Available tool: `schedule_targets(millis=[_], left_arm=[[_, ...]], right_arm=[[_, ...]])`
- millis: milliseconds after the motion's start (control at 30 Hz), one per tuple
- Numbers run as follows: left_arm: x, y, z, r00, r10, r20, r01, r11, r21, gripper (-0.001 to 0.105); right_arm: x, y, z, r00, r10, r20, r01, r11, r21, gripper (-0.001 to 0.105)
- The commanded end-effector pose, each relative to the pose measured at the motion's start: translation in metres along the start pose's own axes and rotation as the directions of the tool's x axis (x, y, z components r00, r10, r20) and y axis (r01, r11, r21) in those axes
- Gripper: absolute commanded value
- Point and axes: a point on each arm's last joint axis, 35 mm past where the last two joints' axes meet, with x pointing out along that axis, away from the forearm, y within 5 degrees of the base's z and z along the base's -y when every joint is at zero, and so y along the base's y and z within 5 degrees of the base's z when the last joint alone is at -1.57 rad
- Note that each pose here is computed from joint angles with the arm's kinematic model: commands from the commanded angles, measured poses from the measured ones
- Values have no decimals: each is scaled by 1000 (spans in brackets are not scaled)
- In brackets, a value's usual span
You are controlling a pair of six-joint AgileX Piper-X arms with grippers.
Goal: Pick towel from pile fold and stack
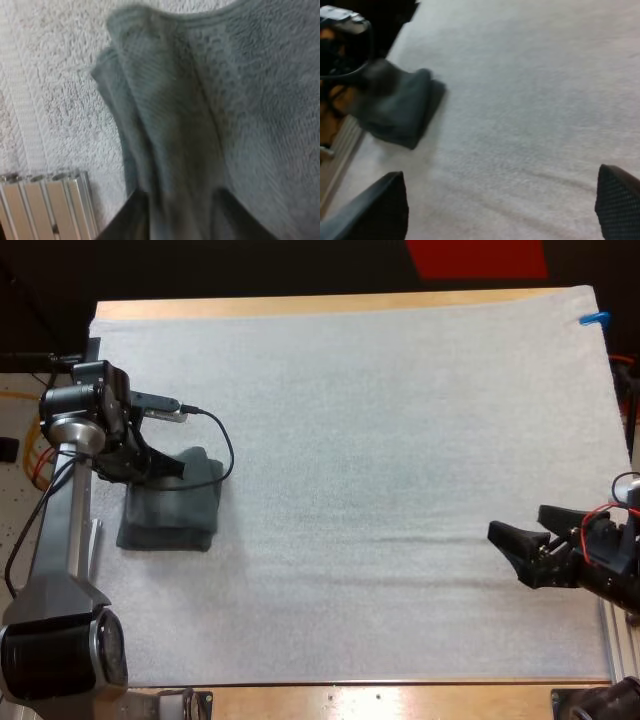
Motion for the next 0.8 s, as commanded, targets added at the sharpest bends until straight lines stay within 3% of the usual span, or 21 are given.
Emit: schedule_targets(millis=[0,133,200,300,367,500,600,667,767], left_arm=[[-3,1,0,1000,28,7,-28,1000,6,46],[-3,5,0,989,149,1,-149,989,3,50],[-3,5,0,987,159,0,-159,987,-6,50],[-8,3,-3,997,72,8,-72,997,-32,50],[-17,0,-5,998,-35,46,37,998,-44,50],[-47,-2,-13,973,-159,166,168,985,-46,50],[-81,-3,-26,925,-249,287,265,964,-17,50],[-107,-3,-39,874,-309,374,324,946,24,50],[-140,-8,-58,815,-322,481,325,942,80,50]], right_arm=[[0,2,2,999,40,16,-40,999,-6,74],[-1,5,3,990,138,21,-138,990,-13,74],[-1,6,3,988,153,19,-153,988,-13,74],[-1,6,3,988,153,22,-153,988,-15,74],[-1,7,5,985,169,35,-168,985,-22,74],[-1,7,7,983,176,52,-175,984,-27,74],[3,6,7,984,175,39,-175,984,8,74],[8,5,8,984,177,24,-178,984,19,74],[19,2,10,985,172,-3,-172,985,32,74]])
